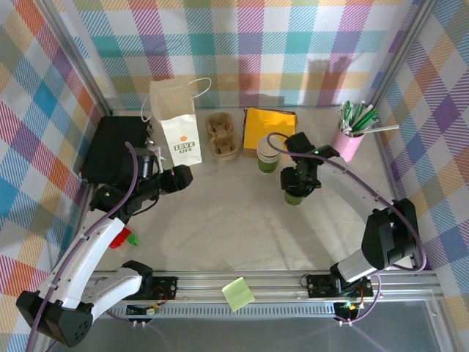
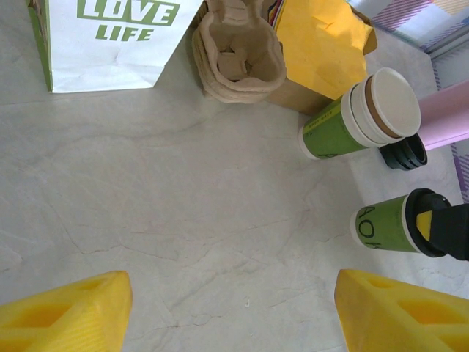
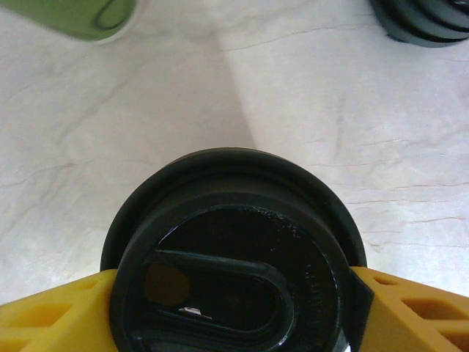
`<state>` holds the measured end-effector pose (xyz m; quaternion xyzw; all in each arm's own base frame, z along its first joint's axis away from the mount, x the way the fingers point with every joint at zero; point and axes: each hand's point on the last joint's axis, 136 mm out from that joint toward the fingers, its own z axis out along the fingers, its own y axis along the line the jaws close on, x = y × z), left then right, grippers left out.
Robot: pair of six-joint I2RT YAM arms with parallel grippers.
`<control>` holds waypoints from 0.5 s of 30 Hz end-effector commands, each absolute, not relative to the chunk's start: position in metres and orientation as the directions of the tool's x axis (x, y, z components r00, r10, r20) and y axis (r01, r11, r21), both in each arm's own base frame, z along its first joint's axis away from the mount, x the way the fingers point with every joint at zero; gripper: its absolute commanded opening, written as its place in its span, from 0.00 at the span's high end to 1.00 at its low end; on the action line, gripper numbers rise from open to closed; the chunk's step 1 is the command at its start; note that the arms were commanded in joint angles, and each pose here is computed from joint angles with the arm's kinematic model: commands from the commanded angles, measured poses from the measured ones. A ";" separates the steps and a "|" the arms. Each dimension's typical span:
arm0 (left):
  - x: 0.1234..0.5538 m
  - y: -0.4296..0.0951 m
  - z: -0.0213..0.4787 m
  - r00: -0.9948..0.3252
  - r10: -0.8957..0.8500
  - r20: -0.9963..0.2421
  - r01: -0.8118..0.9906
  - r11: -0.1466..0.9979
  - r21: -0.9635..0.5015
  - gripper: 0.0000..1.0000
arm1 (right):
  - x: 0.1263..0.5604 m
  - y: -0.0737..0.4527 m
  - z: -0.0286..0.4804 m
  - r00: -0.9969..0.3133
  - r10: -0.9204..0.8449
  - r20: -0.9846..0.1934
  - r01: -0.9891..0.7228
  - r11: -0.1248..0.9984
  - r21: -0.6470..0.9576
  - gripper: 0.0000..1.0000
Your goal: Pack the takeout coffee
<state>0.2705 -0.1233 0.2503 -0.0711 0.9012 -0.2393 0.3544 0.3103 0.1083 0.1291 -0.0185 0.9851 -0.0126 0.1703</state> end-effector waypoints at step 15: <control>0.271 -0.129 0.269 -0.728 -0.316 -0.609 0.068 0.850 -0.522 0.27 | 0.327 0.022 0.129 -0.913 0.140 -0.384 0.160 0.987 -0.022 0.23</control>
